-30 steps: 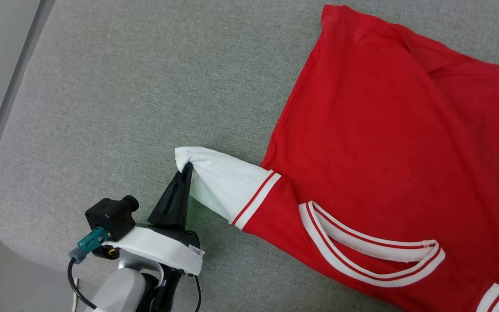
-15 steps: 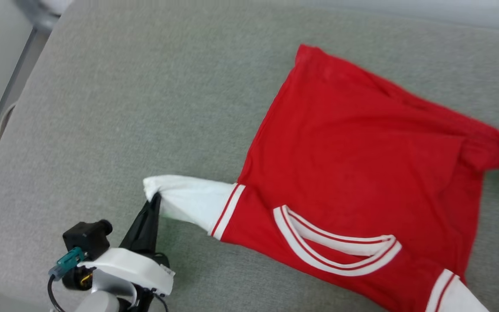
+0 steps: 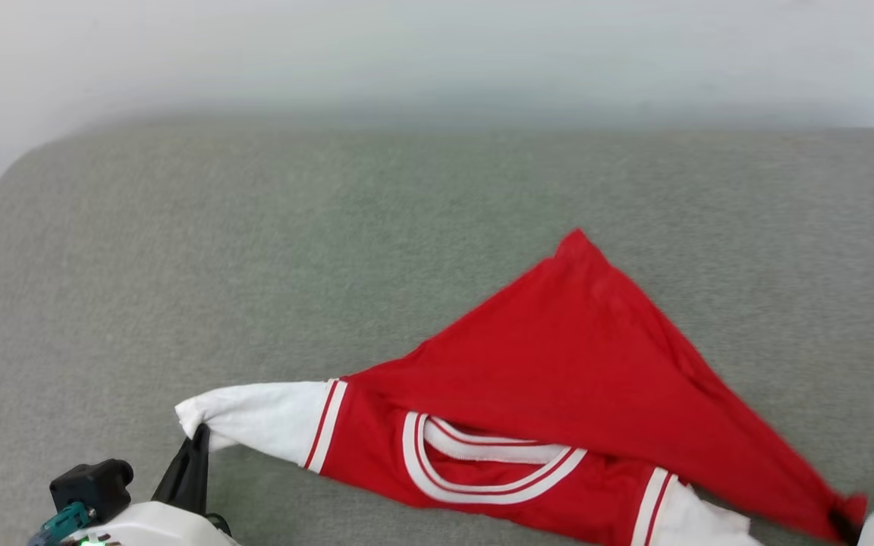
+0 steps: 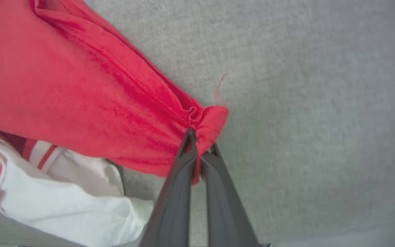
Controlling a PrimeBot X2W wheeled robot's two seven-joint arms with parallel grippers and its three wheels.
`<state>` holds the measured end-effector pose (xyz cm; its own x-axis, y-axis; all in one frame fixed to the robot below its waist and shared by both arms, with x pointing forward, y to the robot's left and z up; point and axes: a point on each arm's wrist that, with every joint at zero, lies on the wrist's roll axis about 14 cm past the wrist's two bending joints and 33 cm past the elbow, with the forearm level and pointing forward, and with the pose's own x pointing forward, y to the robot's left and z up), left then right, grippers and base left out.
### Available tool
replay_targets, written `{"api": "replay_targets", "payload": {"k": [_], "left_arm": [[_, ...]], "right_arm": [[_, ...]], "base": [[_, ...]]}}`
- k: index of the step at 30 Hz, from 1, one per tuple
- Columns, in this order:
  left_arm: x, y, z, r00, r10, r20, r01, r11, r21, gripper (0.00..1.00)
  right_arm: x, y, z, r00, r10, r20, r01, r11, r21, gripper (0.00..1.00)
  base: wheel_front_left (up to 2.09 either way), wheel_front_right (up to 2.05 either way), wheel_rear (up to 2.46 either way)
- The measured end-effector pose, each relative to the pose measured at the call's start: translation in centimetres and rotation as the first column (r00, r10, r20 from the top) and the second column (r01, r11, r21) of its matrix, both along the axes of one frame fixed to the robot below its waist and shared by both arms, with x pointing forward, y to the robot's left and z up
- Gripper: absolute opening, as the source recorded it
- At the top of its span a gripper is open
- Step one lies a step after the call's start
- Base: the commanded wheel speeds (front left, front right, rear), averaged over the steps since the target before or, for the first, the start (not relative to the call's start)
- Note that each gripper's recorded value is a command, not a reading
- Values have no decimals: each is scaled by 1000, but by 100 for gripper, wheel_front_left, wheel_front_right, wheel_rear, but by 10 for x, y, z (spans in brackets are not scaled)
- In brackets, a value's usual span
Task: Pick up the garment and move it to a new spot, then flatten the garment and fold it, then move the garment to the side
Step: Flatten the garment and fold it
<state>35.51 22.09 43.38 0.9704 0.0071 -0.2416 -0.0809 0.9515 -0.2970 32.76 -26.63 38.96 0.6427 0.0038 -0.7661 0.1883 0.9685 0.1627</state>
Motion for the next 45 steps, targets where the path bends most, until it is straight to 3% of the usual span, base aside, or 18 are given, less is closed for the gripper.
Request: {"api": "replay_targets", "payload": {"k": [7, 11, 13, 17, 22, 26, 32, 36, 39, 45], "left_arm": [[0, -17, 9, 998, -59, 9, 58, 998, 4, 0], [0, -24, 12, 997, -78, 13, 78, 997, 3, 0], [0, -28, 12, 996, -90, 9, 90, 996, -2, 0], [0, -33, 11, 995, -104, -1, 104, 994, -10, 0], [6, -35, 14, 994, -109, 10, 109, 994, -12, 0], [14, -36, 19, 994, -108, 29, 108, 994, -11, 0], [26, -38, 20, 993, -111, 45, 112, 994, -15, 0], [34, -40, 19, 992, -117, 54, 118, 993, -20, 0], [40, -41, 20, 991, -118, 67, 120, 992, -27, 0], [48, -39, 16, 991, -110, 71, 113, 993, -28, 0]], "right_arm": [[-95, 1, -23, 986, -148, -73, 153, 986, 63, 0], [-119, 12, -36, 978, -188, -93, 199, 971, 132, 0], [-117, 19, -39, 976, -206, -66, 215, 960, 179, 100], [-76, 16, -18, 962, -237, 132, 213, 961, 176, 100], [-14, 7, 29, 888, -196, 416, 180, 981, 78, 100], [30, 17, 49, 851, -115, 512, 115, 993, 32, 100], [88, 40, 48, 888, 60, 457, -56, 998, -23, 100], [114, 64, 33, 928, 235, 289, -230, 972, -52, 100], [128, 82, 25, 921, 351, 170, -346, 936, -62, 100], [145, 112, 5, 865, 501, 17, -499, 864, -67, 100]], "base": [[0, 0, 0], [0, 0, 0], [0, 0, 0], [0, 0, 0], [0, 0, 0], [0, 0, 0], [0, 0, 0], [0, 0, 0], [0, 0, 0], [0, 0, 0]]}}
